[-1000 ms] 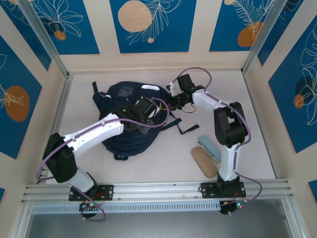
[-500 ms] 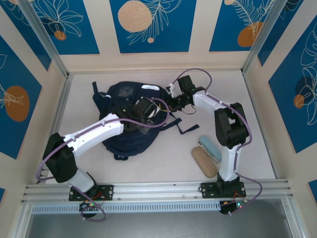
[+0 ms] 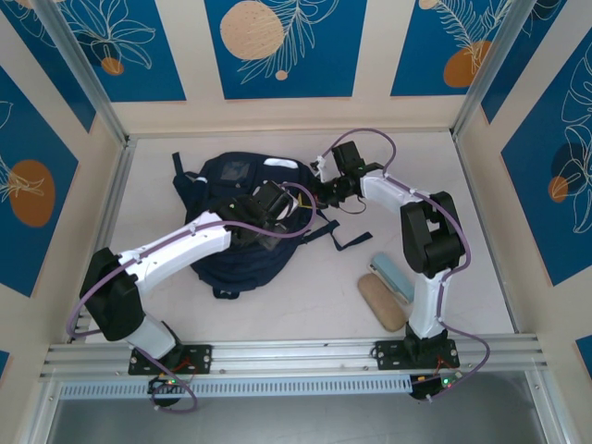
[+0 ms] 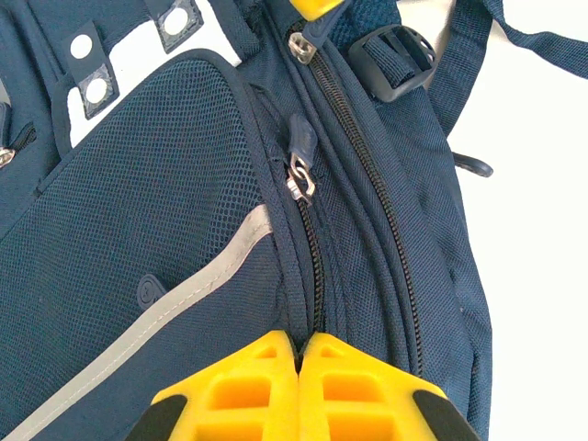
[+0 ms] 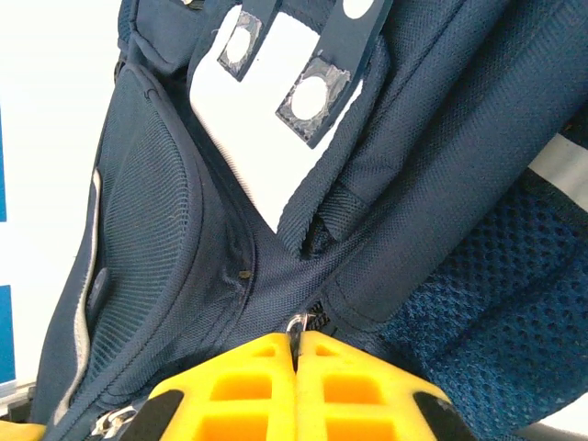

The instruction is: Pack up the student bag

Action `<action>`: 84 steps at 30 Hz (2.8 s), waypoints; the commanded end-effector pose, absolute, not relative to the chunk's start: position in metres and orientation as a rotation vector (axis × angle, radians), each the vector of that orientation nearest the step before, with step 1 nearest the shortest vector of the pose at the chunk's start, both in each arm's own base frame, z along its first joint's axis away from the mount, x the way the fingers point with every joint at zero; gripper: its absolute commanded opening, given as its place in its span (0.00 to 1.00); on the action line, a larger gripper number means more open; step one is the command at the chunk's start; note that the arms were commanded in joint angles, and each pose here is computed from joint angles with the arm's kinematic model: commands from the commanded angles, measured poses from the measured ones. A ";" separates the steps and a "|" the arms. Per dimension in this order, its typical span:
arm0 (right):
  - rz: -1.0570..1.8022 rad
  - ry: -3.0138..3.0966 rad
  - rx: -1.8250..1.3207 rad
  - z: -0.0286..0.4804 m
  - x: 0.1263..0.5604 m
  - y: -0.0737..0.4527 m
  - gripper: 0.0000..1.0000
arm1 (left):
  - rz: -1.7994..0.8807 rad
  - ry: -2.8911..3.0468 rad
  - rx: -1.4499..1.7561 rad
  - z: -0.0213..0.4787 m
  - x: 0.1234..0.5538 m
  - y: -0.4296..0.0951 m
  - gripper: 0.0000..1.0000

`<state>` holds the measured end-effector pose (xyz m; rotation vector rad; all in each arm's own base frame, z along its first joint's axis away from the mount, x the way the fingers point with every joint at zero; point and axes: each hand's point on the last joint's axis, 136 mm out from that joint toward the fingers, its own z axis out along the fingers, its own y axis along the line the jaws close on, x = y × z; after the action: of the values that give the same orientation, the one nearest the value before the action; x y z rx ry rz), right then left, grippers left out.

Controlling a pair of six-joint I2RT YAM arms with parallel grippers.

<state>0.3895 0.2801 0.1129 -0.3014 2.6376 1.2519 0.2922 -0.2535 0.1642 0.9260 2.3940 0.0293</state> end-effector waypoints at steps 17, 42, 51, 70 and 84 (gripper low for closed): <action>1.545 2.433 -0.247 0.156 0.281 0.279 0.00 | -0.214 2.372 0.639 0.175 0.339 -0.316 0.00; 1.383 2.340 0.068 0.193 0.378 0.193 0.00 | -0.321 2.417 1.019 0.157 0.325 -0.325 0.57; 1.361 2.362 0.065 0.188 0.374 0.190 0.00 | -0.165 2.422 0.961 0.140 0.354 -0.322 0.25; 1.327 2.387 -0.099 0.185 0.291 0.213 0.00 | -0.169 2.370 0.580 0.182 0.388 -0.323 0.00; 1.473 2.445 0.576 0.176 0.295 0.191 0.00 | -0.232 2.372 0.578 0.178 0.379 -0.324 0.00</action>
<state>0.3164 0.1864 0.1682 0.3928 2.3746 1.2764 0.3418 -0.3295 0.1527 0.7625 2.4958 -0.2549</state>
